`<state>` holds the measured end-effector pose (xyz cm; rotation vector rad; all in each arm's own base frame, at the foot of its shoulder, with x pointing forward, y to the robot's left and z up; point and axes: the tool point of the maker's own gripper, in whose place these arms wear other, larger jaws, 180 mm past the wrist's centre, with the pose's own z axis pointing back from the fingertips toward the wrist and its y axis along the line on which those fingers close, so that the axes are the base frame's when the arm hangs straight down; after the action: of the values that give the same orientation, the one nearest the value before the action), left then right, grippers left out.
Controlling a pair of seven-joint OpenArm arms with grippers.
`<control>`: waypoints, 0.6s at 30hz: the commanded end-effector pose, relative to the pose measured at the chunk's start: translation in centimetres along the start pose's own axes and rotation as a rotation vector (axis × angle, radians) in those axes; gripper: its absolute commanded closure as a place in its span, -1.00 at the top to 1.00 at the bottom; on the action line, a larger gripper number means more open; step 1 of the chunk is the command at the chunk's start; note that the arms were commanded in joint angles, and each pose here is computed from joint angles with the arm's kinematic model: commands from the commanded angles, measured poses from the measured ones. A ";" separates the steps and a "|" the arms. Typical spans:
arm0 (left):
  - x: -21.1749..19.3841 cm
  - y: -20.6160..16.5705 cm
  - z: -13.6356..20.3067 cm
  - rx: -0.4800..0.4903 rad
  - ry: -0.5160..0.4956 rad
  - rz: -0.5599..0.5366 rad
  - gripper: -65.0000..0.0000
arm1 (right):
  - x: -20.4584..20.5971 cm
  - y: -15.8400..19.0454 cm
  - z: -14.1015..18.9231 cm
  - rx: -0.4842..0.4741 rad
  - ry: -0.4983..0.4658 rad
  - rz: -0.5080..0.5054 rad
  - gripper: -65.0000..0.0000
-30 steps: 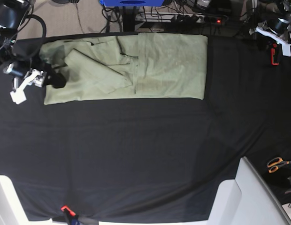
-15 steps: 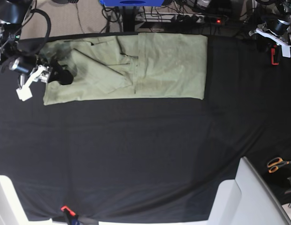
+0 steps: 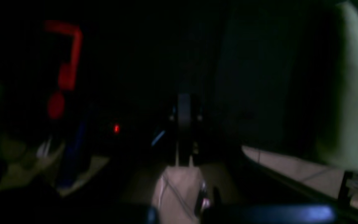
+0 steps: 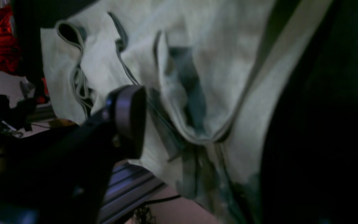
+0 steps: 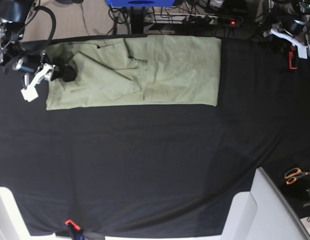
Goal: Fold the T-shirt properly
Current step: 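Release the hem fold and adjust the shoulder end with the right gripper, then grasp the shoulder end with the right gripper and fold it over the hem fold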
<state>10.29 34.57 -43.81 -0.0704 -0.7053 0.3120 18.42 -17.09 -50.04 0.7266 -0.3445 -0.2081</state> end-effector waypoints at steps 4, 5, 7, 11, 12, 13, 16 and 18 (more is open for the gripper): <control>1.4 0.2 0.4 -0.006 -0.044 -0.015 -1.00 | -4.6 -2.1 0.4 -0.101 0.205 -0.022 -0.68; 1.5 0.2 0.4 -0.006 -0.045 -0.016 -1.00 | -4.6 -2.1 0.4 -0.101 0.205 -0.022 -0.84; 1.5 0.2 0.4 -0.006 -0.045 -0.016 -1.00 | -4.6 -2.0 0.4 -0.100 0.203 -0.022 -1.00; 1.5 0.2 0.4 -0.006 -0.045 -0.016 -1.00 | -3.8 -2.0 0.3 -0.101 0.190 -0.013 -0.98; 1.5 0.2 0.4 -0.006 -0.045 -0.016 -1.00 | -3.4 -2.0 0.3 -0.103 0.186 -0.008 -0.98; 1.5 0.2 0.4 -0.006 -0.045 -0.016 -1.00 | -3.3 -2.5 0.7 -0.118 0.188 -0.002 -0.98; 1.5 0.2 0.4 -0.006 -0.045 -0.016 -1.00 | -1.4 -3.2 1.4 -0.156 0.177 0.031 -0.98; 1.5 0.2 0.5 -0.004 -0.047 -0.017 -1.00 | -0.5 -4.0 2.2 -0.188 0.173 0.049 -0.98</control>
<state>10.51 34.57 -43.70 -0.0725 -0.7134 0.3130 18.01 -18.59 -50.69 0.6476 -0.2319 -0.1355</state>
